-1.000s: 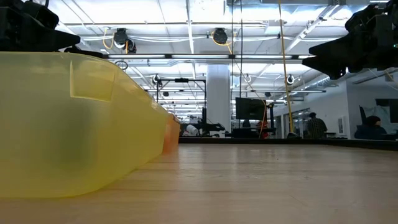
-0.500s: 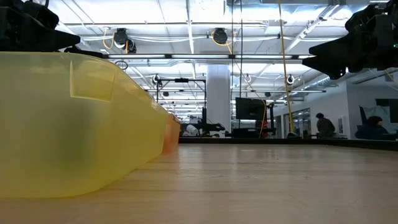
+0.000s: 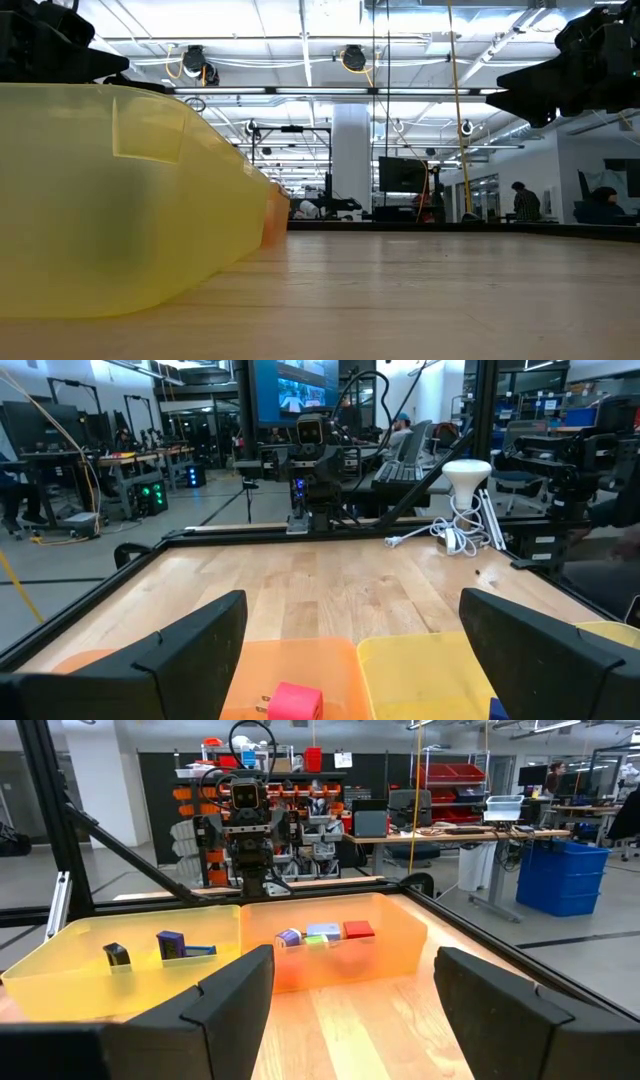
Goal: Sort adapters and digital timers
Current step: Return to Home Position
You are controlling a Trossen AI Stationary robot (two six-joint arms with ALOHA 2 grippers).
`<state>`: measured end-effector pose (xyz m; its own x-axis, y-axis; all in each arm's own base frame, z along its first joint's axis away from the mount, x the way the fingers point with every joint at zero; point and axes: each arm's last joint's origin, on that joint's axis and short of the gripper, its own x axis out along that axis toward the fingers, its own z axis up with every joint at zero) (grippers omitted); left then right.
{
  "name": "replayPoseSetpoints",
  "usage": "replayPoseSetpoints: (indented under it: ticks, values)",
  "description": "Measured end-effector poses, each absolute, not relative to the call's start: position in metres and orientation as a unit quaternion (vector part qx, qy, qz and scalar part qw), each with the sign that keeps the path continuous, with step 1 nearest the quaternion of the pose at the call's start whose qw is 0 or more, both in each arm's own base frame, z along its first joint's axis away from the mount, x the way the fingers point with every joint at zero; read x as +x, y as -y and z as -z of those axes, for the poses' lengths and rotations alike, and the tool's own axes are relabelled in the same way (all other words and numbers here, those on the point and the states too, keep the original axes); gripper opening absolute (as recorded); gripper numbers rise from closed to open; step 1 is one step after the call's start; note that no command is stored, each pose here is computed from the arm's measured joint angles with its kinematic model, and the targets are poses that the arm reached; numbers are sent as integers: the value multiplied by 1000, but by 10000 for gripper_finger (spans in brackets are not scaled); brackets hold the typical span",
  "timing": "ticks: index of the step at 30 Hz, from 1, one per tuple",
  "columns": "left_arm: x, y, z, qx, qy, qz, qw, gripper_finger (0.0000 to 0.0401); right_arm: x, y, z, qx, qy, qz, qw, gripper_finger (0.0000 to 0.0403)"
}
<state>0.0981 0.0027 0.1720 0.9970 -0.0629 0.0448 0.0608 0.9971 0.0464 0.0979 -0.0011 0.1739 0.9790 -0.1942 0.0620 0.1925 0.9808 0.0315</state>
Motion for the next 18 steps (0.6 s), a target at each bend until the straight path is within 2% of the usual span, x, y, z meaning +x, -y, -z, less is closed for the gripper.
replayPoseSetpoints:
  ticks: [18]
  values:
    - [98,-3,-172,23,23,31,999,365,98,1,-174,13,32,97,995,263]
